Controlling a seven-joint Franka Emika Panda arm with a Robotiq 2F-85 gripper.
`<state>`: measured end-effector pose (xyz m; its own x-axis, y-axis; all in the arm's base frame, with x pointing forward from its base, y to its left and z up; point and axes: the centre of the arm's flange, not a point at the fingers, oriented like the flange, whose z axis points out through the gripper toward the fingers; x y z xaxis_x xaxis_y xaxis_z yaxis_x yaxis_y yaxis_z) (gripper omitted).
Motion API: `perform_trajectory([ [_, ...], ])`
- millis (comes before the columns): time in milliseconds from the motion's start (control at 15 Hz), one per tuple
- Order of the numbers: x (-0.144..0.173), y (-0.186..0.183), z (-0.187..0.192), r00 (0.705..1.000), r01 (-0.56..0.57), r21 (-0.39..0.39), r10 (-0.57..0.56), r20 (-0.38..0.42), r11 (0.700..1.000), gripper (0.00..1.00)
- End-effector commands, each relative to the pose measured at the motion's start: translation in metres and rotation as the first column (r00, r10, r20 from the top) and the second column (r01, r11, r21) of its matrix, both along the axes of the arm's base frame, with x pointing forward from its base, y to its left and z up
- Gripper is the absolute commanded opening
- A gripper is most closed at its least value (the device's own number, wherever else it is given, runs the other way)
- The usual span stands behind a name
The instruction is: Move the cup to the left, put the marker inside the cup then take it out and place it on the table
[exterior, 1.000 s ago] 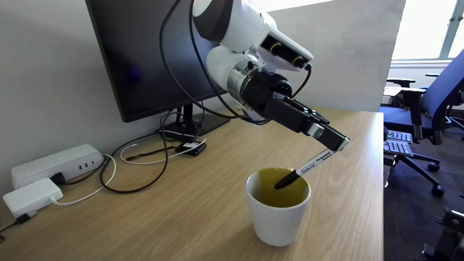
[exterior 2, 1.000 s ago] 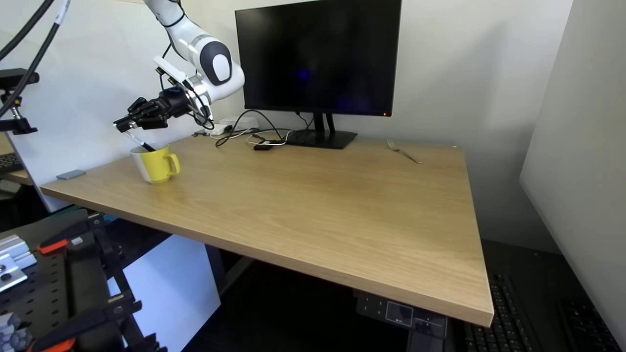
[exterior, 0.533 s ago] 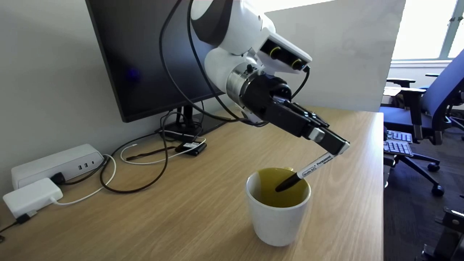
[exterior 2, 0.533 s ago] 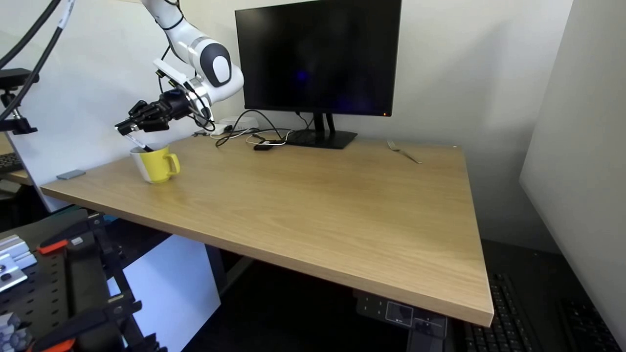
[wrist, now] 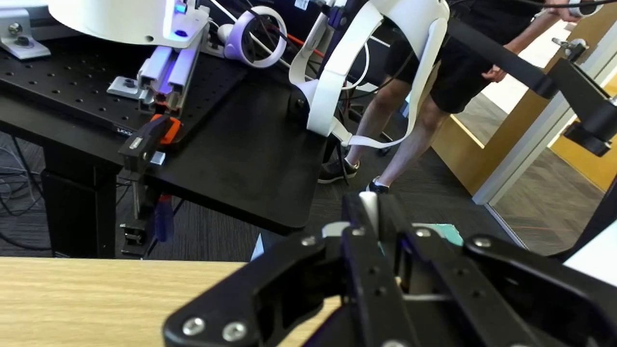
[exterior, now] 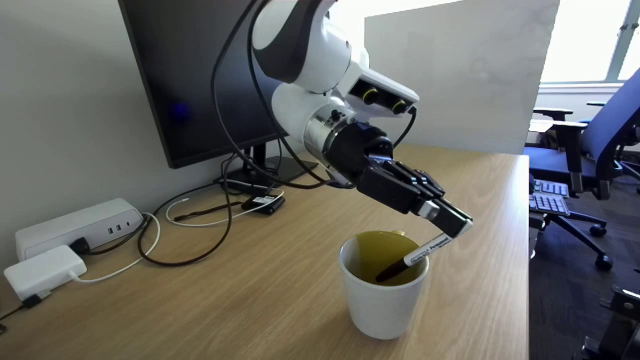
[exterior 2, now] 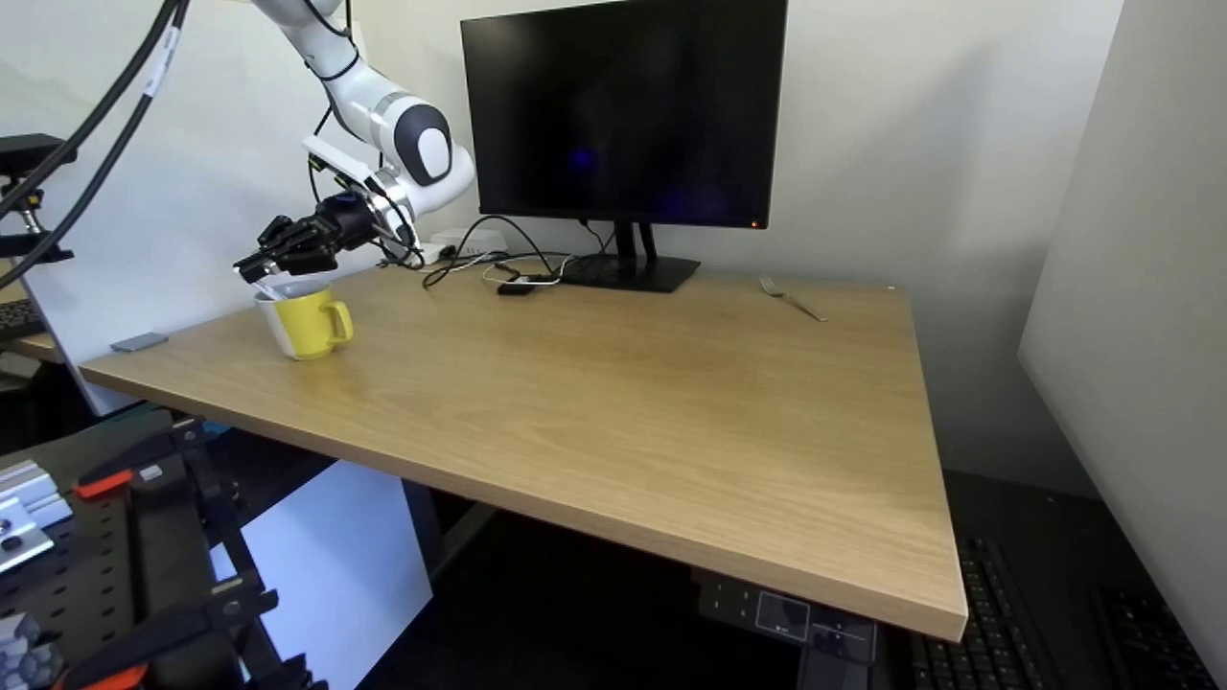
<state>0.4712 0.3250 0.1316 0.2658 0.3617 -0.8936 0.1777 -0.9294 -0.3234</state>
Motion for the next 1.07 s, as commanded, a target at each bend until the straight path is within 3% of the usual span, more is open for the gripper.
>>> perform_trajectory([
  [0, 0.0100, 0.0106, -0.0024, 1.000, -0.030, -0.029, 0.030, 0.008, 0.999, 0.03],
  [533, 0.0158, 0.0148, -0.0064, 0.999, -0.047, -0.037, 0.048, 0.025, 0.998, 0.03],
  [600, 0.0161, 0.0149, -0.0068, 0.998, -0.049, -0.039, 0.050, 0.025, 0.998, 0.37],
  [733, 0.0165, 0.0155, -0.0075, 0.998, -0.054, -0.041, 0.055, 0.027, 0.998, 0.42],
  [1000, 0.0177, 0.0166, -0.0071, 0.998, -0.057, -0.041, 0.058, 0.038, 0.998, 0.71],
])
